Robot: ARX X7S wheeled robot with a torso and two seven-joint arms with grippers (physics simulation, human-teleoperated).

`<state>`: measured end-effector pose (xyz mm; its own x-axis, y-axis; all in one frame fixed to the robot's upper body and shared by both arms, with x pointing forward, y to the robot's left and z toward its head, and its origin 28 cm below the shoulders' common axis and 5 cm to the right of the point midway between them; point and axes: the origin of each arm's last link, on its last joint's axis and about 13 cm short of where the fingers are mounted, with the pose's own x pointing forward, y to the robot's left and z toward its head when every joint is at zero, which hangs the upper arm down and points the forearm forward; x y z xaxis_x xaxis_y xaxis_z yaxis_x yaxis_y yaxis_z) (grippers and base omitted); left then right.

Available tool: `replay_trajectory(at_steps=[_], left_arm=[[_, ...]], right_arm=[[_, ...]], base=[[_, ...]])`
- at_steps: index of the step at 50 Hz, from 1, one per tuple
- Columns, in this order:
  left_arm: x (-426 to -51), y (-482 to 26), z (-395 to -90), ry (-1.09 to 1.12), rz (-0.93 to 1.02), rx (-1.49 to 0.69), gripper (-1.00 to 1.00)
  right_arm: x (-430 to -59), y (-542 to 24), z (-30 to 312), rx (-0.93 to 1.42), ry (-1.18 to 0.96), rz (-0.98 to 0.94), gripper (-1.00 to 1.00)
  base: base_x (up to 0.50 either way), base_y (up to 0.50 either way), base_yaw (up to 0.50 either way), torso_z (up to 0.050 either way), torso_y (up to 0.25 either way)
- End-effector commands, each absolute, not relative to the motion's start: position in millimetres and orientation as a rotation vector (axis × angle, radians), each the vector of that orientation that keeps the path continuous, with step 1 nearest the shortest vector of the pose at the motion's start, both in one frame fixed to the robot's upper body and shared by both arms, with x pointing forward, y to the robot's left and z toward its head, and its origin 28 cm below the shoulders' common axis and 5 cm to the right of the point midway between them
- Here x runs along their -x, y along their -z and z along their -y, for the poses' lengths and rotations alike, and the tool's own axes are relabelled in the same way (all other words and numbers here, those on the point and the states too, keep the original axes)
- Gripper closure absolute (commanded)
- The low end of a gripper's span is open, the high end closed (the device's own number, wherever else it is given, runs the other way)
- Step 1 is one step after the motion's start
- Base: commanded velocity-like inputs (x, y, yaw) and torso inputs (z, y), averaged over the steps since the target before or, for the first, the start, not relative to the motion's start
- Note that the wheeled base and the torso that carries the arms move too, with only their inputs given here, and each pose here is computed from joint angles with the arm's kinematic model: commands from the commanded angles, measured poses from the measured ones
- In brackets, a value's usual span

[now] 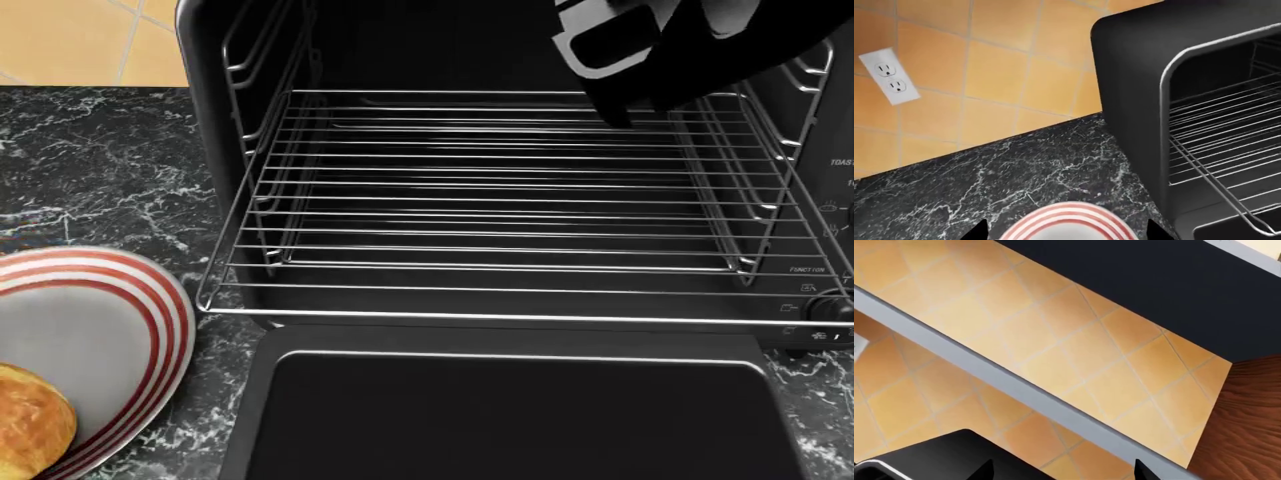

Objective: Pick the bread from the top rack and place it on the plate on the counter.

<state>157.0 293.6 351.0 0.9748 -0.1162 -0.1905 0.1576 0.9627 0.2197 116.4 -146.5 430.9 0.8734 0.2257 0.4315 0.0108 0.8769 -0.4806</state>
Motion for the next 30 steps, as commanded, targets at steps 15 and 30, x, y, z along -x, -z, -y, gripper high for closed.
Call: replay_trajectory(at_steps=[15,30], left_arm=[[-93,-365,-282,0.134,-0.024,-0.293,-1.00],[-73,-361,-275,0.146,0.000,-0.326,-1.00]], right_arm=[[-116,-432,146,0.480,-0.126,0.516,-1.00],[-119,-429,146,0.477,-0.133,0.508,-1.00]], base=[[0.00,0.00,0.00,0.000,0.000],[0.00,0.00,0.00,0.000,0.000]])
